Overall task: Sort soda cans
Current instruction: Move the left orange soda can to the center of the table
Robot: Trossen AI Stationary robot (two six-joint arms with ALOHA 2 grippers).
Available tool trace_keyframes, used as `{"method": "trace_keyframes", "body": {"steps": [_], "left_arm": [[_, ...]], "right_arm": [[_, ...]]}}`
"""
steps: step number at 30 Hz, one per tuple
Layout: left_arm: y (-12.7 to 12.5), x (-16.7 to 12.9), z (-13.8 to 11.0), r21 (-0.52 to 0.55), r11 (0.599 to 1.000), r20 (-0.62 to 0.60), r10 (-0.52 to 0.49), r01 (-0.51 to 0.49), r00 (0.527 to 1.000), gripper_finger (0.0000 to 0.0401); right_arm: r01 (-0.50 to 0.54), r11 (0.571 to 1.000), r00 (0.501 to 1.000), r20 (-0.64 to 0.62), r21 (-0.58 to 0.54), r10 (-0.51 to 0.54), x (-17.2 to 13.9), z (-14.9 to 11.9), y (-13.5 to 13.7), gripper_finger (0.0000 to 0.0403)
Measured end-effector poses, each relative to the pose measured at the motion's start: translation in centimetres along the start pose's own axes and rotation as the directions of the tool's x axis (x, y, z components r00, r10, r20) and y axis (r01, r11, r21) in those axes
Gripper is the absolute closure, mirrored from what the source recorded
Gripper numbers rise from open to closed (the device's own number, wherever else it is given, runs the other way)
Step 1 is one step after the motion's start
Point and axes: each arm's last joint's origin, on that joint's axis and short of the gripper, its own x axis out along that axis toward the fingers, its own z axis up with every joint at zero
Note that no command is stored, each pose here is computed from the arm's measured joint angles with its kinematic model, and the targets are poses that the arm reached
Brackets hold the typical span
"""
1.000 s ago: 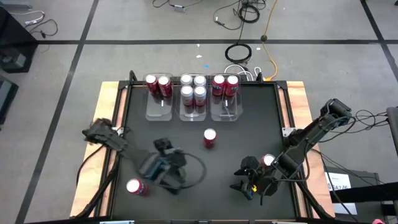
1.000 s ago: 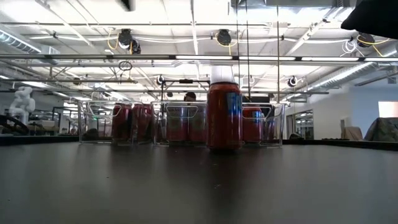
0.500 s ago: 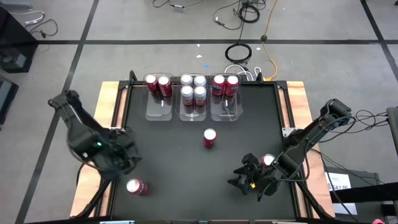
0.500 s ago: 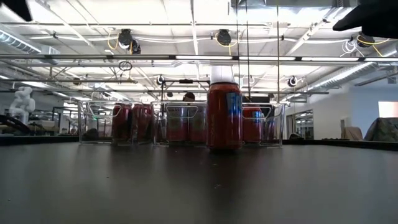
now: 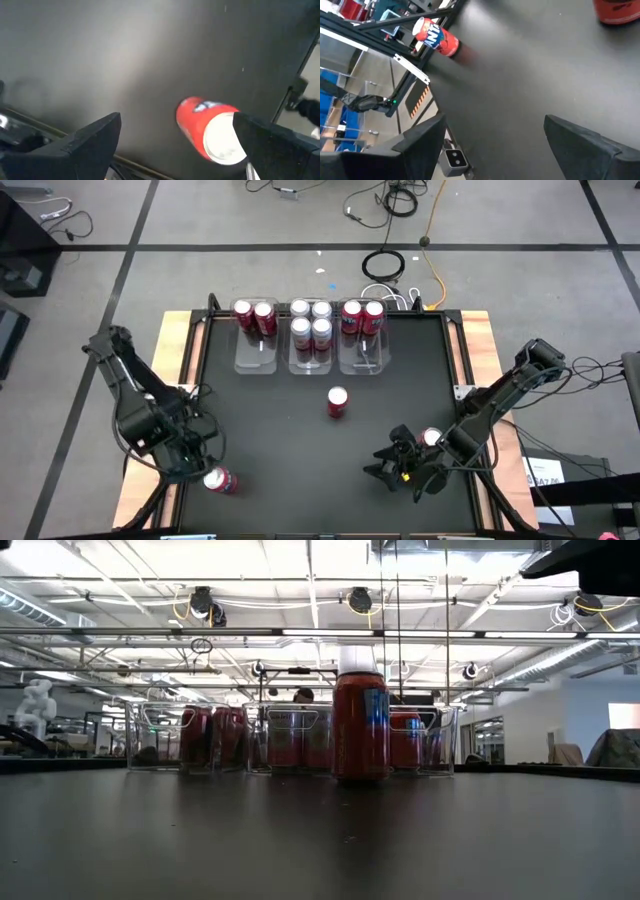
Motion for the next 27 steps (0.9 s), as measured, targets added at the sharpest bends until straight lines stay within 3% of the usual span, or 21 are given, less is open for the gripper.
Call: {"method": "trace_keyframes", "body": {"steps": [10,17,27], "left_arm": [[-3.5,2.9,-0.3,-0.004,1.0,-0.075,-0.028,0.028,0.997,0.0009],[-4.4,4.2,-0.8,0.011,1.0,-0.137,0.013,-0.012,0.99,0.0008],[-5.5,5.1,-1.1,0.015,1.0,-0.144,-0.011,0.013,0.99,0.0008]], "right_arm": [[0.001,1.0,1.0,0.003,-0.01,-0.001,0.0,0.0,0.0,0.0074],[0.0,1.0,1.0,0.003,-0.025,0.0,0.0,0.0,0.0,0.0074],[-0.002,1.0,1.0,0.002,-0.024,0.002,0.0,0.0,0.0,0.0074]]}}
